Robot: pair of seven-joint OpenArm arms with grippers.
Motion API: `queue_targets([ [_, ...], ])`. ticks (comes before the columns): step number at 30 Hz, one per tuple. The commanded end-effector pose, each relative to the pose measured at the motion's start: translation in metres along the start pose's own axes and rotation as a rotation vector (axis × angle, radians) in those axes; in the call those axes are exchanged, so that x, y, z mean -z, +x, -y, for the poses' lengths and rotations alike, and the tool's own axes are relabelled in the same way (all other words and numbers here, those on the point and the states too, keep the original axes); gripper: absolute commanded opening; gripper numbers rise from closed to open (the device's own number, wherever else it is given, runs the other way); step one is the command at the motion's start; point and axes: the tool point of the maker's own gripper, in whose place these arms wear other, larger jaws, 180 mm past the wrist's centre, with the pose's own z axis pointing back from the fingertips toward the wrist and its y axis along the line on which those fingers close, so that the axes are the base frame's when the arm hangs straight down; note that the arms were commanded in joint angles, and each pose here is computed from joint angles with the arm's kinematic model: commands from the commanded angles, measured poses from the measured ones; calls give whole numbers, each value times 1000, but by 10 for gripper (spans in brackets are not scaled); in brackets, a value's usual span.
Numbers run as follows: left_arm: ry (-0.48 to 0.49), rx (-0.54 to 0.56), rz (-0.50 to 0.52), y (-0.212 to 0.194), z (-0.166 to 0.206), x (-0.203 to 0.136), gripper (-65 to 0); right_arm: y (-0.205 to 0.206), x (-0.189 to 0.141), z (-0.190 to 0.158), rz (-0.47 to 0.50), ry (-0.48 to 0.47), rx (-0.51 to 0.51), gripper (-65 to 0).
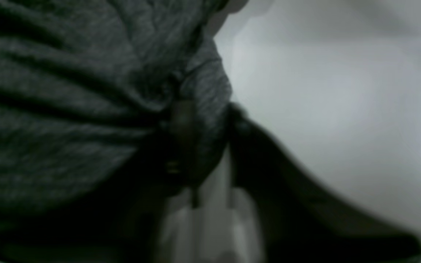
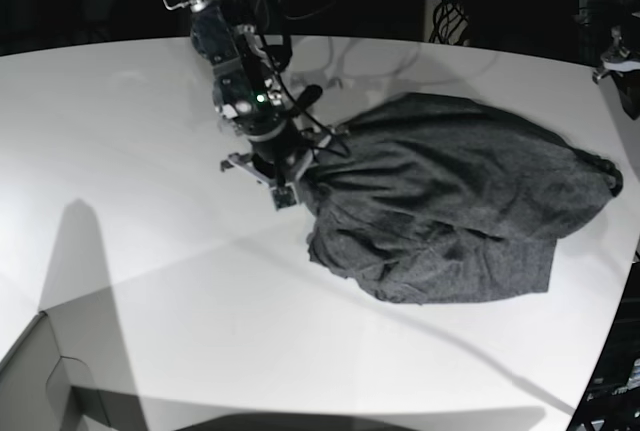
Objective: Layout the t-shirt on the table in an organized manner, then fold the t-shirt properly
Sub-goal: 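Grasp the opposite edge of the shirt with the left gripper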
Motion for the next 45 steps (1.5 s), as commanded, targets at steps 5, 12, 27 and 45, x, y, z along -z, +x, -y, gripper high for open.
queue_targets([
  [5, -14, -5, 84, 25, 7, 7, -432, 45, -31, 6, 160, -7, -9, -650],
  [12, -41, -37, 136, 43, 20, 20, -432, 94, -101, 53, 378, -139, 62, -650],
  [27, -102, -271, -144, -4, 61, 72, -369, 63, -133, 100, 366, -249, 232, -650],
  [45, -191, -280, -426, -99, 106, 95, -262, 49, -135, 97, 330, -250, 235, -650],
])
